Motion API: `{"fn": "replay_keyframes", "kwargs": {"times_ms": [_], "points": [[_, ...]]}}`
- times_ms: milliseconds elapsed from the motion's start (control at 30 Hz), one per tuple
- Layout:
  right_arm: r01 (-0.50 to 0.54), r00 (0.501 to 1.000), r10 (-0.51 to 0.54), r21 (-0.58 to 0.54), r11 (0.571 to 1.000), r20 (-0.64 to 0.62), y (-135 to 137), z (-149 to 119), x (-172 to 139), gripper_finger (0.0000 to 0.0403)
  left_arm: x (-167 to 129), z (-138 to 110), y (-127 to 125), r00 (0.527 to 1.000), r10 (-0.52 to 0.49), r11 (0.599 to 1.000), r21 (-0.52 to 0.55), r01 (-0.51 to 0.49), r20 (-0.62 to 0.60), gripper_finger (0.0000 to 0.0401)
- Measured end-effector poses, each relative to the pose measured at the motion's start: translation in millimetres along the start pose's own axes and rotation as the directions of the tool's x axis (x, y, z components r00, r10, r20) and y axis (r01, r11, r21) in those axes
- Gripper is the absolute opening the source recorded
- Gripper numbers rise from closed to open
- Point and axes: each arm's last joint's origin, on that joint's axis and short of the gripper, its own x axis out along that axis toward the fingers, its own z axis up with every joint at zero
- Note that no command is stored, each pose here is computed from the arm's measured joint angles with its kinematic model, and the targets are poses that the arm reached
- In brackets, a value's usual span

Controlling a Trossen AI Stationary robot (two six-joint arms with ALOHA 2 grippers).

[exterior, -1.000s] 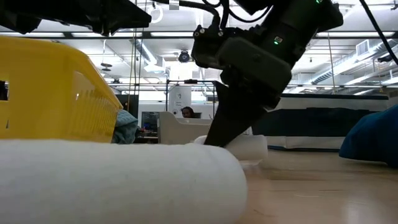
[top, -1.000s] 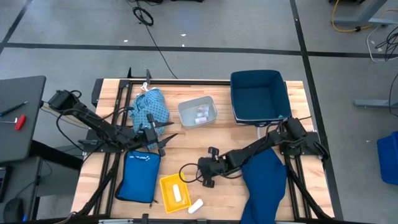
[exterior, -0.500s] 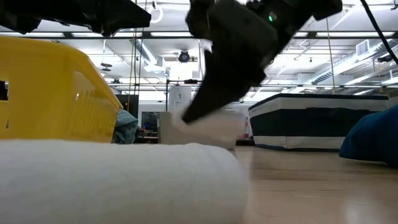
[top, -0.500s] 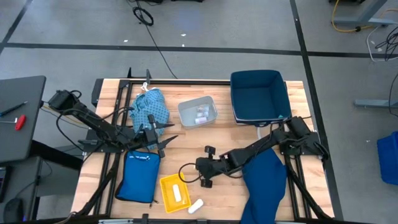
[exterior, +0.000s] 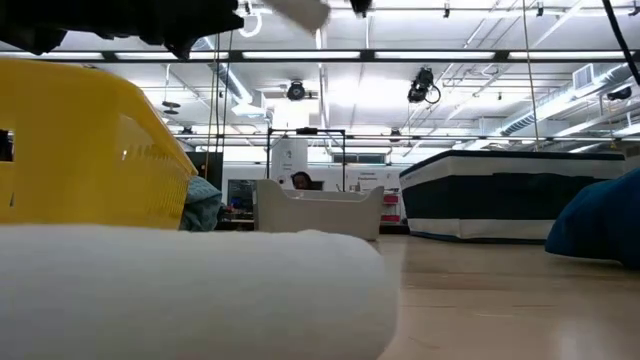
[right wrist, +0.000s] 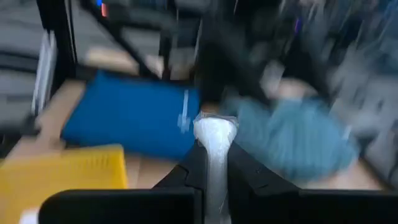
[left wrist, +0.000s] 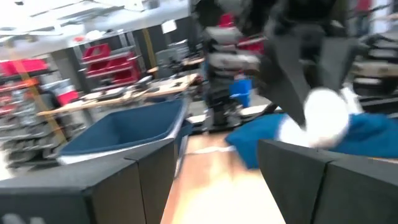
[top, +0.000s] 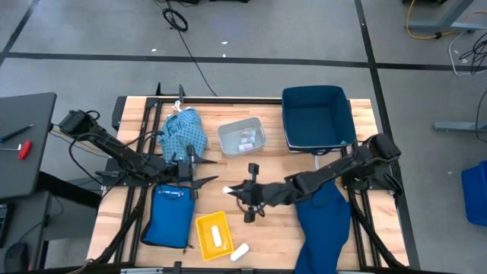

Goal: Pick & place medical supplies in basket/bin
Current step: Put the top rolled gauze into the yellow bin

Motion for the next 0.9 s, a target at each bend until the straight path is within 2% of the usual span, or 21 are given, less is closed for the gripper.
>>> {"fn": "replay_keyframes", "kwargs": {"times_ms": [200,467,900], "points": [[0.026,0.987,-0.01,-0.097,0.995,0.163,-13,19,0,0.0029,3,3,-4,0.99,-0.108,0.994,-0.025,0.111,0.089,0.0227],[0.022,0.965,0.0,-0.08,0.997,0.261,-32,27,7,0.0029,16,-4,-4,0.967,-0.187,0.98,-0.043,0.197,0.173,0.0227],[-0.003,0.952,0.024,-0.07,0.998,0.306,-45,29,12,0.0029,31,-13,3,0.934,-0.155,0.967,-0.144,0.21,0.322,0.0227]]}}
